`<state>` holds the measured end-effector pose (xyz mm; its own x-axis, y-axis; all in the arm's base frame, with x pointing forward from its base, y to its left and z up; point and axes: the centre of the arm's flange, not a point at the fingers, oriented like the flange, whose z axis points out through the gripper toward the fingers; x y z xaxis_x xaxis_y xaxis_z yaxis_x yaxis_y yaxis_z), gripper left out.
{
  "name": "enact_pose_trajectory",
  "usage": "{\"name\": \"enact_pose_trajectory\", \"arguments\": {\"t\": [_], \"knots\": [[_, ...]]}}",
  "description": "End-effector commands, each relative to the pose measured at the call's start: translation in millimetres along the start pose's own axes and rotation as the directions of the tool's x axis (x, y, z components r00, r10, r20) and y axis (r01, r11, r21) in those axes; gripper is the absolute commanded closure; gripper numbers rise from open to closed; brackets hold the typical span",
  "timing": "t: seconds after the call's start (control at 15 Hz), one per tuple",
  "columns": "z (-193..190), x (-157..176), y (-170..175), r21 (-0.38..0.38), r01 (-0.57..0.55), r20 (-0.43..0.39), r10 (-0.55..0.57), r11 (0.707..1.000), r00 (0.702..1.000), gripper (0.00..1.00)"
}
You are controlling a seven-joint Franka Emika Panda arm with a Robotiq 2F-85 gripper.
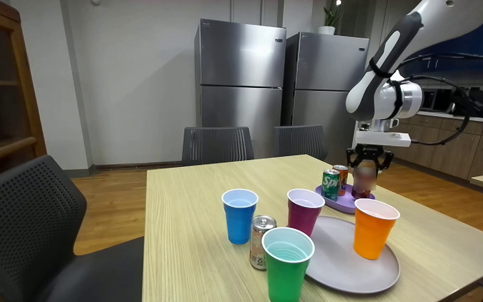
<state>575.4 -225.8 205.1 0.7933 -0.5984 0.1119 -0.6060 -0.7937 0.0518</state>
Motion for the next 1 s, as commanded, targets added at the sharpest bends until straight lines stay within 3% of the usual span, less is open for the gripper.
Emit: {"name": "enact_pose_trajectory", "arguments": {"t": [0.0, 0.07, 0.13, 0.2, 0.27, 0.4, 0.93], "knots": [[-2.5, 9.2, -6.7, 0.014, -0.024, -0.013, 0.025, 1.000, 1.000, 0.61], [-2.4, 9.5, -7.0, 0.014, -0.024, -0.013, 0.024, 1.000, 1.000, 0.61], [-2.4, 9.7, -7.1, 0.014, -0.024, -0.012, 0.024, 1.000, 1.000, 0.52], [-2.8, 9.7, -7.2, 0.014, -0.024, -0.013, 0.024, 1.000, 1.000, 0.20], [-3.0, 9.6, -7.2, 0.014, -0.024, -0.013, 0.024, 1.000, 1.000, 0.10], [-5.3, 10.5, -7.5, 0.016, -0.025, -0.019, 0.025, 1.000, 0.999, 0.00], [-27.9, 10.0, -10.6, 0.039, -0.005, -0.046, 0.007, 0.999, 0.999, 0.00]]}}
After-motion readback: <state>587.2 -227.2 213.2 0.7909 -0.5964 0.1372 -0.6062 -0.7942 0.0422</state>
